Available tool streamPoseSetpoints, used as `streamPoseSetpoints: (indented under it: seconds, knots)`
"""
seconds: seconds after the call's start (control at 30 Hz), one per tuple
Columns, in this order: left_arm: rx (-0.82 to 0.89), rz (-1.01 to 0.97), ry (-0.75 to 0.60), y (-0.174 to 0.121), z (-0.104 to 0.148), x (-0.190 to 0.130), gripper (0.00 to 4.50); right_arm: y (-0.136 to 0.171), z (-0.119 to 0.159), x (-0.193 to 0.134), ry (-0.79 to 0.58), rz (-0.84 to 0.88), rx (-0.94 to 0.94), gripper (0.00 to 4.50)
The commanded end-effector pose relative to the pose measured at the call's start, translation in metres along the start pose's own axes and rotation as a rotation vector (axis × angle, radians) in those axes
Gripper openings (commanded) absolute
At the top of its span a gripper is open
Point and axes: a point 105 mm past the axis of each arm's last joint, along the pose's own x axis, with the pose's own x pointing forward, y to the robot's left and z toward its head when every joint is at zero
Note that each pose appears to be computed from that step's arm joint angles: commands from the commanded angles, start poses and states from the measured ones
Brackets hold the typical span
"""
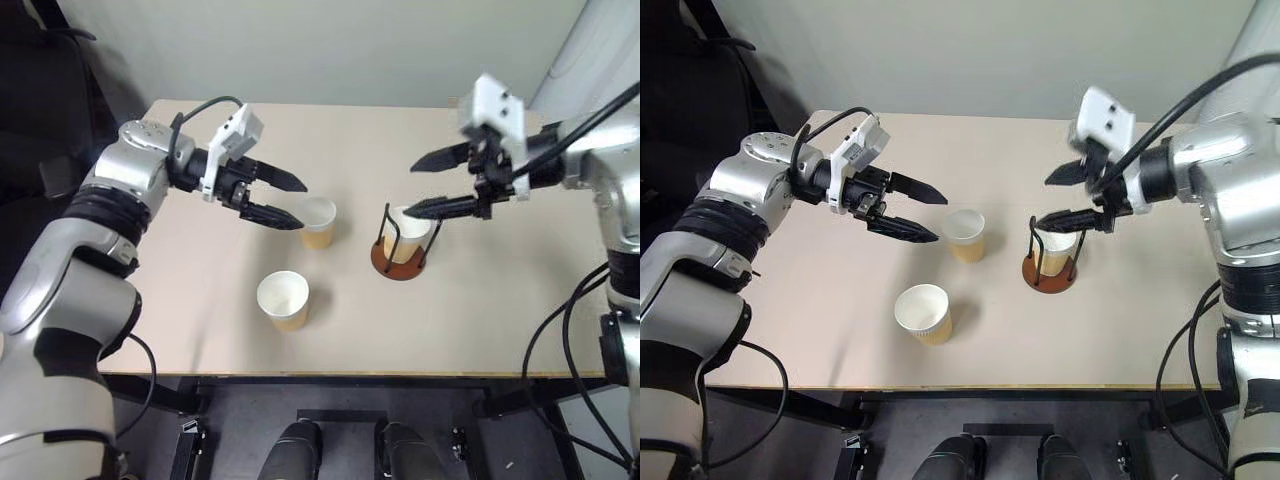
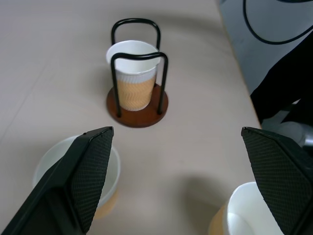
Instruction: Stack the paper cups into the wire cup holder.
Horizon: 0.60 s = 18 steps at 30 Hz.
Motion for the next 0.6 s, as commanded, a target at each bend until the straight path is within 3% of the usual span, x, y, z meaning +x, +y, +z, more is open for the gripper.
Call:
streamPoseSetpoints:
  seconds: [0.03, 0.2, 0.4, 0.6]
  knots:
    - [0.088, 0.005, 0.031, 0.001, 0.015, -0.009, 4.5, 0.006, 0.03, -0.02, -0.152, -0.037, 0.036, 3.72]
    - [0.186, 0.015, 0.101, 0.006, 0.018, -0.006, 4.5, 0.001, 0.028, -0.031, -0.174, -0.11, 0.072, 3.72]
    - [0.416, 0.021, 0.37, 0.016, 0.011, -0.006, 4.5, -0.004, 0.015, -0.04, -0.134, -0.168, 0.093, 3.72]
    - [0.473, -0.013, 0.541, 0.02, 0.0, -0.005, 4.5, -0.007, 0.01, -0.045, -0.109, -0.189, 0.092, 3.72]
